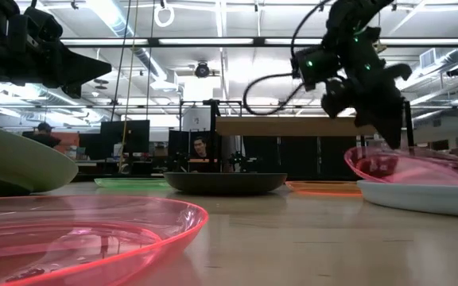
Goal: Place and stack plates onto a shelf
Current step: Put the right pink plate on the shelf
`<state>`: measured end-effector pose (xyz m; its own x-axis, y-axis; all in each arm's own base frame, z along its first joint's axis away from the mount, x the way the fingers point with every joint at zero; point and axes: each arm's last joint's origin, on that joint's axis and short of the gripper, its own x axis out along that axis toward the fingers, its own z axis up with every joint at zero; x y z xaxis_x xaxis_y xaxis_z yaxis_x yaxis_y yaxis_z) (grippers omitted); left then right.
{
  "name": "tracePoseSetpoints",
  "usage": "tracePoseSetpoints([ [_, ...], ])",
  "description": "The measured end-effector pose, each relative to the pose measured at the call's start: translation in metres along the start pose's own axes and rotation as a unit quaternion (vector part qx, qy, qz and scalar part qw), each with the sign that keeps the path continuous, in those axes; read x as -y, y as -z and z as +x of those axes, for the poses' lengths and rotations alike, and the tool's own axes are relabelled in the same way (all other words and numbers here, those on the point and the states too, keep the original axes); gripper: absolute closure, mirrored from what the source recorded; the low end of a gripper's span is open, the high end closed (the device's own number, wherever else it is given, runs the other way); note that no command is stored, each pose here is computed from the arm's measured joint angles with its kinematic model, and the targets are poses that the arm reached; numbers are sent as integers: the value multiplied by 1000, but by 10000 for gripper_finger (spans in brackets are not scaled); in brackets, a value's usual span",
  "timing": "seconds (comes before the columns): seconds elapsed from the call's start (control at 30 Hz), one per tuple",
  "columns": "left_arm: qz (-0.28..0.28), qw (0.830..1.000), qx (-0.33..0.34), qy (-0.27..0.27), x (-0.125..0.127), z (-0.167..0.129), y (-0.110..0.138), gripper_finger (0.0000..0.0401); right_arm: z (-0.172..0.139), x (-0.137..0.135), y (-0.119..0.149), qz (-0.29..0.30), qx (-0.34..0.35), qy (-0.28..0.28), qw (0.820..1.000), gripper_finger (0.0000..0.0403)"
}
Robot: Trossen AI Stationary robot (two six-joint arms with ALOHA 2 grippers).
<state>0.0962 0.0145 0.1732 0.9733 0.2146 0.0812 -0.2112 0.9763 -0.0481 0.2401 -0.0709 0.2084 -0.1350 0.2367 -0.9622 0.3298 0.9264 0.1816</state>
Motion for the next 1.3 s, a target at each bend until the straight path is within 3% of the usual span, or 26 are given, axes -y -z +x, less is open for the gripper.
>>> tracePoseSetpoints([
  [0.7,0,1000,0,0,0,0,0,390,-103,-10,2,-36,74,2,997,400],
  [1.03,0,1000,0,0,0,0,0,390,-151,12,9,-22,158,10,987,400],
  [1.3,0,1000,0,0,0,0,0,390,-174,47,20,41,203,17,978,400],
])
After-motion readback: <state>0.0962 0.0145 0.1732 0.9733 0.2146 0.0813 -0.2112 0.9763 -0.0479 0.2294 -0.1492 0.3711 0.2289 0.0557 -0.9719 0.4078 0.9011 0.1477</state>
